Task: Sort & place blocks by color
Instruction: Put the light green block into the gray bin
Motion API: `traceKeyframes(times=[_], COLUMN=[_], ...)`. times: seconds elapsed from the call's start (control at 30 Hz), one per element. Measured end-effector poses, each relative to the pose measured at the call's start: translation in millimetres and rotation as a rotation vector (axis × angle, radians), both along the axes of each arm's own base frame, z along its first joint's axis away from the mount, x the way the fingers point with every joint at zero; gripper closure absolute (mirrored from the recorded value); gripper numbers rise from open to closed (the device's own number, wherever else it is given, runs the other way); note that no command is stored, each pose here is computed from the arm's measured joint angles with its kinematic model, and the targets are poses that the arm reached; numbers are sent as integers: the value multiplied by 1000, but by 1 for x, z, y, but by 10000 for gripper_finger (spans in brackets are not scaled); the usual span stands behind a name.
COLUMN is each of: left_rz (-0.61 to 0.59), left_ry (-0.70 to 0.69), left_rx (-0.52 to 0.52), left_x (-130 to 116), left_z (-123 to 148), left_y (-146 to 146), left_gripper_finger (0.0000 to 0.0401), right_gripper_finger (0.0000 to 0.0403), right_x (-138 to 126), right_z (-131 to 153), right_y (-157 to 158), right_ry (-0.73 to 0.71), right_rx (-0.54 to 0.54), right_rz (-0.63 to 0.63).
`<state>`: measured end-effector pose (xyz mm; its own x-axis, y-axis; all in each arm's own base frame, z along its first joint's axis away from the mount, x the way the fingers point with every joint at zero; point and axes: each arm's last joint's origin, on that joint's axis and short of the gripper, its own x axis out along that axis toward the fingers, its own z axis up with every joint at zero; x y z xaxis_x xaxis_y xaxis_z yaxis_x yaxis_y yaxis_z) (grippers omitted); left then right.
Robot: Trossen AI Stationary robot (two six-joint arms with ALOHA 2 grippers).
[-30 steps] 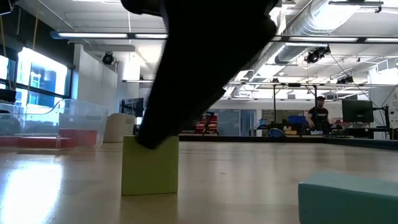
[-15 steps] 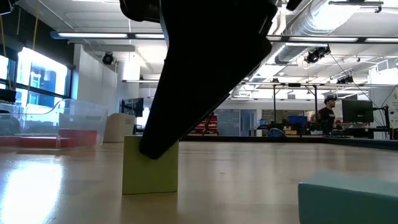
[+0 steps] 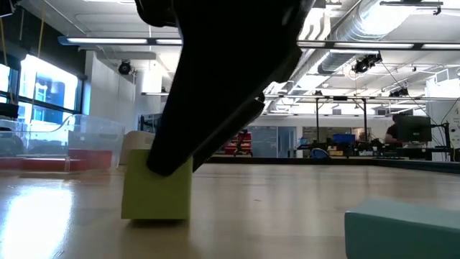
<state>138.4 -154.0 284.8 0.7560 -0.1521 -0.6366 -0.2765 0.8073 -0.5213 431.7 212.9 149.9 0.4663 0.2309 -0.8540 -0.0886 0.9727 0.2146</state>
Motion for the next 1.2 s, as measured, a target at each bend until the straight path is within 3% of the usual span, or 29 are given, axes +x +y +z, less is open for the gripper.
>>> traceKeyframes(times=[0.27, 0.53, 0.9, 1.2], left_rz=[1, -17, 52, 6], left_ry=[19, 77, 154, 152], left_rx=[35, 79, 147, 302], left_x=[5, 14, 25, 34], left_z=[-1, -4, -9, -10], left_y=[6, 19, 42, 59], left_gripper_finger=[295, 291, 267, 263], right_gripper_finger=[299, 299, 299, 299], right_x=[22, 41, 54, 54], right_z=[25, 65, 113, 161], right_y=[-21, -56, -125, -168], right_ry=[-81, -132, -135, -202], right_rx=[-11, -155, -279, -269], right_rz=[-20, 60, 102, 155])
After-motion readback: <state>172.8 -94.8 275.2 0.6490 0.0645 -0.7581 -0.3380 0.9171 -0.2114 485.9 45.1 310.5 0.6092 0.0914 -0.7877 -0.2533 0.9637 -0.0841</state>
